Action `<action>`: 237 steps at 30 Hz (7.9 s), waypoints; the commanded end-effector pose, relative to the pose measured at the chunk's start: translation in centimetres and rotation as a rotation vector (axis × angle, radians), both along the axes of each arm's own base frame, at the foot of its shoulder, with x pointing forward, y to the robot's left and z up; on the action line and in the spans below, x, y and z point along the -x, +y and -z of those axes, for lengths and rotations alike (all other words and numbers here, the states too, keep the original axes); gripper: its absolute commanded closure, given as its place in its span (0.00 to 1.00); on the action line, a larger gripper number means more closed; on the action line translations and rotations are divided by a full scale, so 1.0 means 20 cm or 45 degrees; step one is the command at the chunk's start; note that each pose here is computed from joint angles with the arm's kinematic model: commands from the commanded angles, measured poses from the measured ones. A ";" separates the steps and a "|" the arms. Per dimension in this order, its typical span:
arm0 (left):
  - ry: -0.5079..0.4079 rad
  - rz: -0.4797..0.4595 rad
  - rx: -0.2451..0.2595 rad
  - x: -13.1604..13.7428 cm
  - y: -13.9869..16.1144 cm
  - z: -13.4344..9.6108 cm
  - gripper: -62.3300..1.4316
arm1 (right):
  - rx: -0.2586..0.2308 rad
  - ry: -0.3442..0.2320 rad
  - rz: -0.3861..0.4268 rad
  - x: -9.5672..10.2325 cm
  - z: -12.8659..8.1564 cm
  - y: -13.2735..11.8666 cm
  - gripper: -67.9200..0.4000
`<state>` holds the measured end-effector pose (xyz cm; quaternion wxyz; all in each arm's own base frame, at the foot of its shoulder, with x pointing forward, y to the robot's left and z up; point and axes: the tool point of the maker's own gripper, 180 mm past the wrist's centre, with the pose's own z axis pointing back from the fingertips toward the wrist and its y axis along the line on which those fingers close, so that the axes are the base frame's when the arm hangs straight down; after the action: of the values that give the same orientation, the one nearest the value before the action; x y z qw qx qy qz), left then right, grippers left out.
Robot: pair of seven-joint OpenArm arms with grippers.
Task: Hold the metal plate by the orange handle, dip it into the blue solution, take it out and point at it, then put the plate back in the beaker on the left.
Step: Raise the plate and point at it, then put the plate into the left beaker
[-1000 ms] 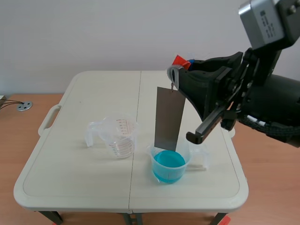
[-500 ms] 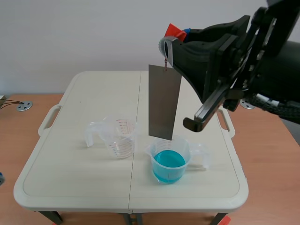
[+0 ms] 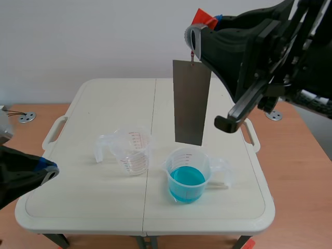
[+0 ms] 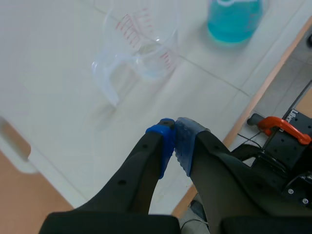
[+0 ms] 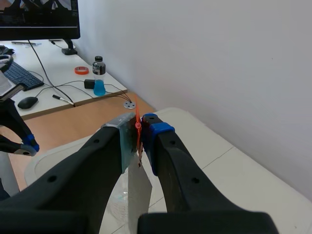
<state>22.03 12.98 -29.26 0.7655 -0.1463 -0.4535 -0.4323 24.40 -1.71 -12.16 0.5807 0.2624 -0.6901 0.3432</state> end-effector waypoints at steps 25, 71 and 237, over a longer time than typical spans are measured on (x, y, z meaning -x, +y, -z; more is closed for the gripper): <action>-0.090 0.378 0.087 -0.15 -0.61 -0.14 0.95 | -0.028 -0.044 -0.032 0.03 -0.06 0.01 0.97; -0.075 0.288 0.113 -0.33 -0.63 -0.08 0.95 | -0.049 -0.035 -0.040 0.03 -0.07 0.02 0.97; 0.593 -0.580 -0.430 0.96 0.68 0.63 0.95 | -0.063 0.550 -0.284 -0.49 0.64 0.61 0.97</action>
<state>2.37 26.99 -42.04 0.9401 -0.0049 -0.2000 -0.2762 33.37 10.27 -26.58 0.6815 0.4156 -0.5078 0.3240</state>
